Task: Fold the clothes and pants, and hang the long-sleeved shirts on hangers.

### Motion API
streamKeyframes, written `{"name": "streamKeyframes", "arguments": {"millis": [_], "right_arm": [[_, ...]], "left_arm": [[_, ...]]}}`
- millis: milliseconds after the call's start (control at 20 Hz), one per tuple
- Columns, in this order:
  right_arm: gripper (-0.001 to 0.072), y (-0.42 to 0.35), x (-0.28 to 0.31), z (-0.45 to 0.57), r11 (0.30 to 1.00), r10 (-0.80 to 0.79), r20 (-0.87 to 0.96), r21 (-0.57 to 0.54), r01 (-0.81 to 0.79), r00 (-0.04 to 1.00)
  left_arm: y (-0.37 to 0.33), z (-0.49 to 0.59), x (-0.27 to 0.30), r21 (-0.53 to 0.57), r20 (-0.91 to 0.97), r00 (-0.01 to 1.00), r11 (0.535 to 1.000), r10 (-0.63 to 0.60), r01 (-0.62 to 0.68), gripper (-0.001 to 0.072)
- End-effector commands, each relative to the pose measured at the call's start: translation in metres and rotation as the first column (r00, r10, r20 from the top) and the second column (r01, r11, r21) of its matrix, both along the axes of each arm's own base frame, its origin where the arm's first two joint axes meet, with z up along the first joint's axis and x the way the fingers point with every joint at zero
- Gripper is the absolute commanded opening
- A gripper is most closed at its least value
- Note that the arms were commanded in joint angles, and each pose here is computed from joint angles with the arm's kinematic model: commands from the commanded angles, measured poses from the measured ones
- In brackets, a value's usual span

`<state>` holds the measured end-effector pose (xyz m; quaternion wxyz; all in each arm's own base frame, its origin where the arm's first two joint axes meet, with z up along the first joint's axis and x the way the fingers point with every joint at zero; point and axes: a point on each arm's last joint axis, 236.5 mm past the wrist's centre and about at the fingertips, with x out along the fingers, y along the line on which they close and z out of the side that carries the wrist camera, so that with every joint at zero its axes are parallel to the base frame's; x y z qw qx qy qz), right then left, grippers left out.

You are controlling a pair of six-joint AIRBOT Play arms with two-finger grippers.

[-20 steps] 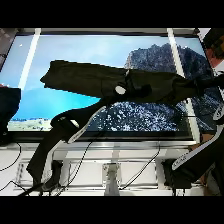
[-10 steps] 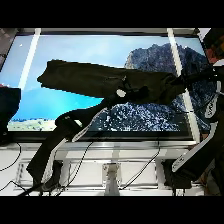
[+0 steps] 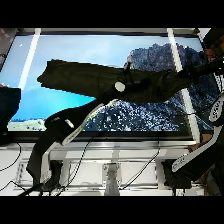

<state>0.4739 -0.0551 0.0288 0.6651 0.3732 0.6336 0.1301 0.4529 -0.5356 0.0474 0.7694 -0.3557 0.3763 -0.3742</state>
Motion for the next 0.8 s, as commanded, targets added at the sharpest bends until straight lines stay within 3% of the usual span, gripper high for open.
{"name": "streamKeyframes", "arguments": {"millis": [0,150,350,550,750], "right_arm": [[0.0027,0.000,-0.001,0.008,1.000,-0.003,0.008,-0.010,0.003,1.000],[0.0027,0.010,-0.005,0.021,1.000,0.001,0.005,-0.014,-0.001,1.000],[0.0026,0.051,-0.005,0.041,0.997,0.068,0.030,-0.039,-0.066,0.997],[0.0026,0.132,0.011,0.045,0.990,0.133,0.074,-0.064,-0.128,0.988],[0.0026,0.231,0.035,0.046,0.986,0.152,0.189,-0.102,-0.135,0.970]], "left_arm": [[0.039,0.071,0.016,0.154,0.302,0.952,0.988,-0.049,0.002,0.0003],[0.109,0.085,0.045,0.354,0.365,0.928,0.933,-0.071,-0.068,0.0003],[0.234,0.073,0.079,0.597,0.308,0.950,0.788,-0.050,-0.152,0.0005],[0.322,0.068,0.092,0.648,0.213,0.976,0.740,0.053,-0.182,0.0006],[0.360,0.058,0.090,0.678,0.145,0.985,0.716,0.094,-0.168,0.0006]]}}
